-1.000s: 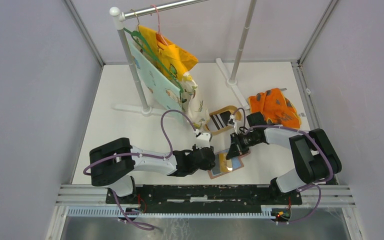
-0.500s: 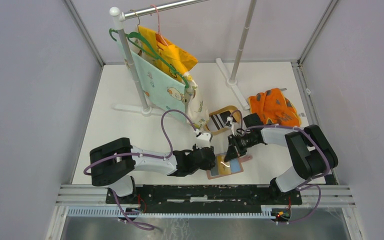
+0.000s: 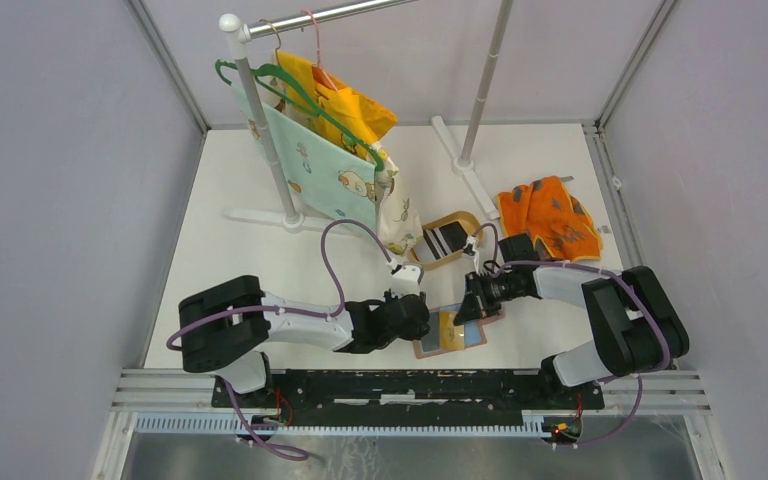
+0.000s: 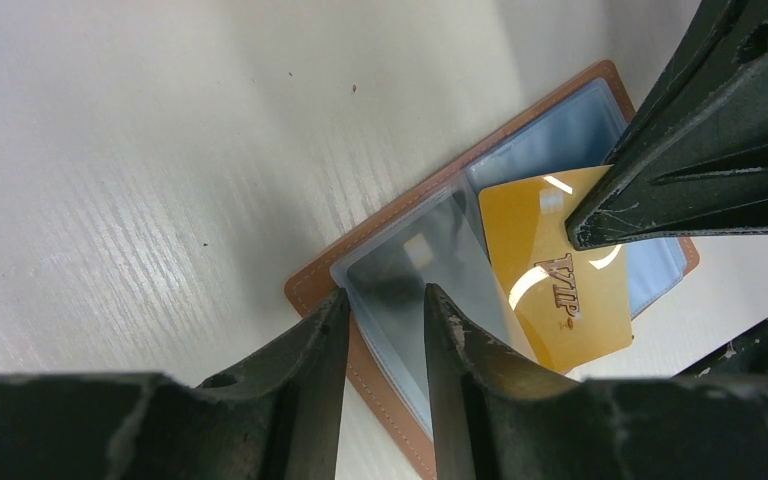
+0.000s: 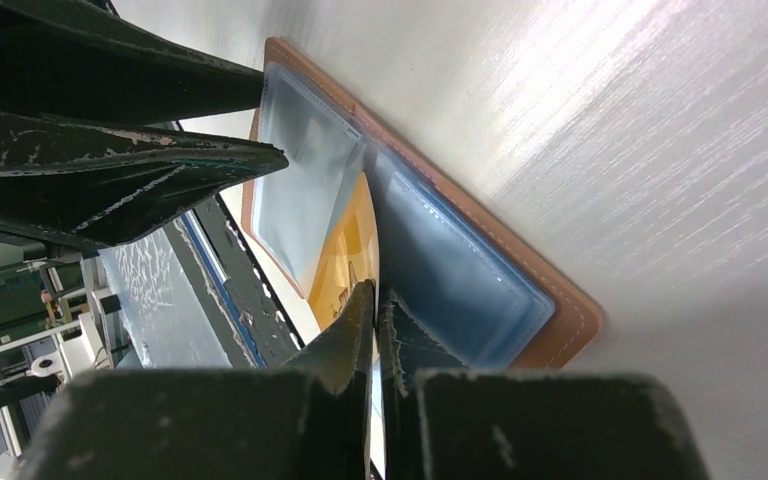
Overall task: Put the credit cards into the card holder
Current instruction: Insert the credit card into the card holder.
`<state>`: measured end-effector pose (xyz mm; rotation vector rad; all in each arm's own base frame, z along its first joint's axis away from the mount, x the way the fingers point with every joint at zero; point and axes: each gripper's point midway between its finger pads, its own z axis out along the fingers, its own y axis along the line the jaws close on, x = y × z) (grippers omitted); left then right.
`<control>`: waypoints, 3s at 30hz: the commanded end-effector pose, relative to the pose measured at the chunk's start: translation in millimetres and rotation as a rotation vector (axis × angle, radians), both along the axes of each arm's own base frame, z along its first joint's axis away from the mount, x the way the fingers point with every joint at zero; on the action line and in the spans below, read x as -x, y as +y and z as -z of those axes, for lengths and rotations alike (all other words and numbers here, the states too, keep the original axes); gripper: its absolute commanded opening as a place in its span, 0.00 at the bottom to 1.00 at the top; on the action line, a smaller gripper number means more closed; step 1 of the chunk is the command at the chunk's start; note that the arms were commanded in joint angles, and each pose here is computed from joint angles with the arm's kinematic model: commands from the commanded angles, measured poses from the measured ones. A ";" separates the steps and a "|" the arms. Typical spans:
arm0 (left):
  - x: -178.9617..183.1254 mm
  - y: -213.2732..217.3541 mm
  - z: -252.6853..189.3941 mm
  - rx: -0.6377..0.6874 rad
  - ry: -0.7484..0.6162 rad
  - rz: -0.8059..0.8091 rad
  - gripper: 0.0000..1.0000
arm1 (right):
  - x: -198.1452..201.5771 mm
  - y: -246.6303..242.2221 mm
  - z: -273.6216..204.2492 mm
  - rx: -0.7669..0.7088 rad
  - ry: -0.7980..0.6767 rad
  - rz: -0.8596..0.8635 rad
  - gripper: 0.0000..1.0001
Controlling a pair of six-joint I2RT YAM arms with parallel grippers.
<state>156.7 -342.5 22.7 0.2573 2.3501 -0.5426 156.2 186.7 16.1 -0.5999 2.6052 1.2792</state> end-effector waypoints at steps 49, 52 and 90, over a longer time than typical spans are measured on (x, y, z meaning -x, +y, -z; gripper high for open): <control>2.7 17.2 -22.0 -0.002 -0.063 0.025 0.28 | -0.3 6.1 13.7 0.042 0.115 -0.041 0.12; 4.8 14.7 -23.5 0.001 -0.065 0.041 0.28 | 0.5 9.0 15.6 0.043 0.136 -0.048 0.12; 46.3 -95.7 -100.5 0.353 -0.120 0.249 0.31 | -10.8 23.6 6.8 0.043 0.087 -0.169 0.33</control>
